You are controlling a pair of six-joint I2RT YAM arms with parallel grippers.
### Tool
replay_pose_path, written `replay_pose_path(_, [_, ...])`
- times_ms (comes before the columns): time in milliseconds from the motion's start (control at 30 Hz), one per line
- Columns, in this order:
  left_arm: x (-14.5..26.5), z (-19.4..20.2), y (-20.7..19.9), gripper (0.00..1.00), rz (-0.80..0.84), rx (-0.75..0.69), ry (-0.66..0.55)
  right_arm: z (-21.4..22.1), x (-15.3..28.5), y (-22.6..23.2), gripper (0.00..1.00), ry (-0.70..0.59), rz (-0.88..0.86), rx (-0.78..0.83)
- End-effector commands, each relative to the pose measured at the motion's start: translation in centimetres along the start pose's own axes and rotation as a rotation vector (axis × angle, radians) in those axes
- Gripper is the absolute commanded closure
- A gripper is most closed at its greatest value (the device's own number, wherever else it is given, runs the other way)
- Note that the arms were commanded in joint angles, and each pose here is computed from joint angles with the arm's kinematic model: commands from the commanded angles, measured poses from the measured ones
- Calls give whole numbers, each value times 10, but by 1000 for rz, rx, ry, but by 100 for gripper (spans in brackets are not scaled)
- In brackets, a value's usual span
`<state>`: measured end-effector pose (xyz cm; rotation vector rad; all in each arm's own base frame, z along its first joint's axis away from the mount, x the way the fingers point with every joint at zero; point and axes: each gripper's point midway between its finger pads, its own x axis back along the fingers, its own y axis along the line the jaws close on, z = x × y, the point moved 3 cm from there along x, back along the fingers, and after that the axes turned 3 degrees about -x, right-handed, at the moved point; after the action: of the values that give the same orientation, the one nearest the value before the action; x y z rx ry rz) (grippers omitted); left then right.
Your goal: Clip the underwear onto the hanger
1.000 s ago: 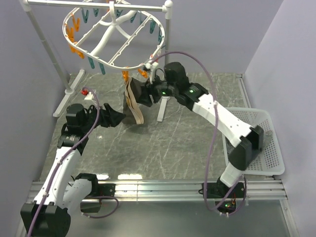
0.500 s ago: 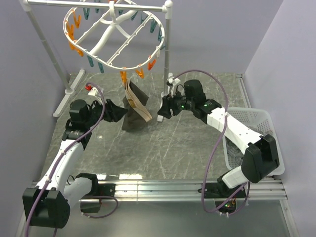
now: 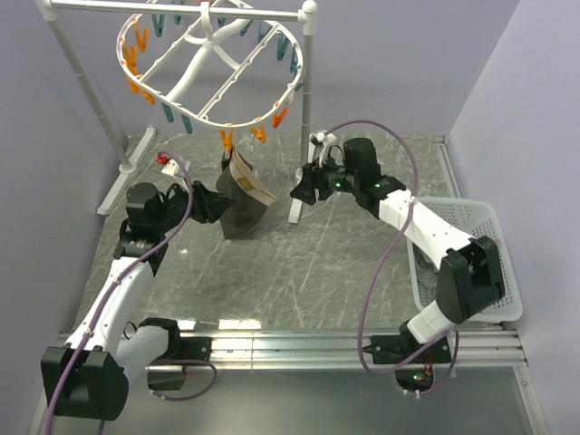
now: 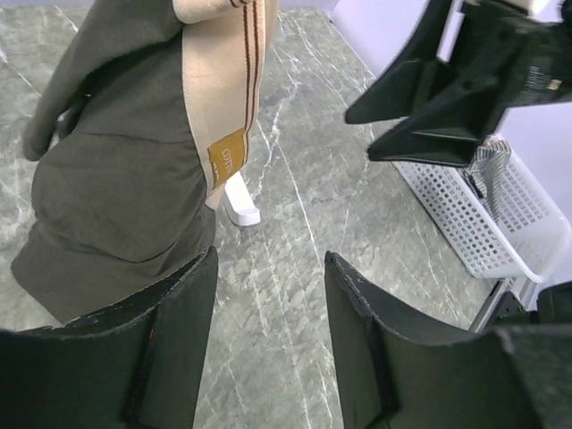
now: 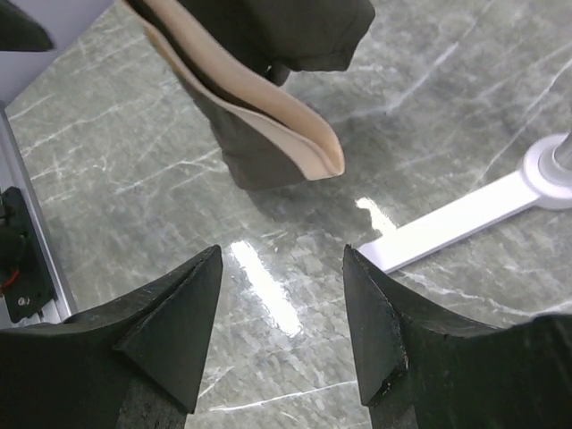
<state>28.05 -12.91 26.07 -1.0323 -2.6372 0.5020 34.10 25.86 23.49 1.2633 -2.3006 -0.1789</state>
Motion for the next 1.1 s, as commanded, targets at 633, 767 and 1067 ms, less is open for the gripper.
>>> replay_pose_path(633, [-10, -104, -81, 37, 97, -215, -251, -162, 33, -5, 39, -418, 10, 109])
replay_pose_path(767, [-28, -126, -83, 38, 113, -104, -284, -175, 30, -4, 39, -447, -13, 74])
replay_pose_path(1067, [-39, -147, -92, 37, 155, -99, -331, -184, 10, -5, 37, -467, -55, 4])
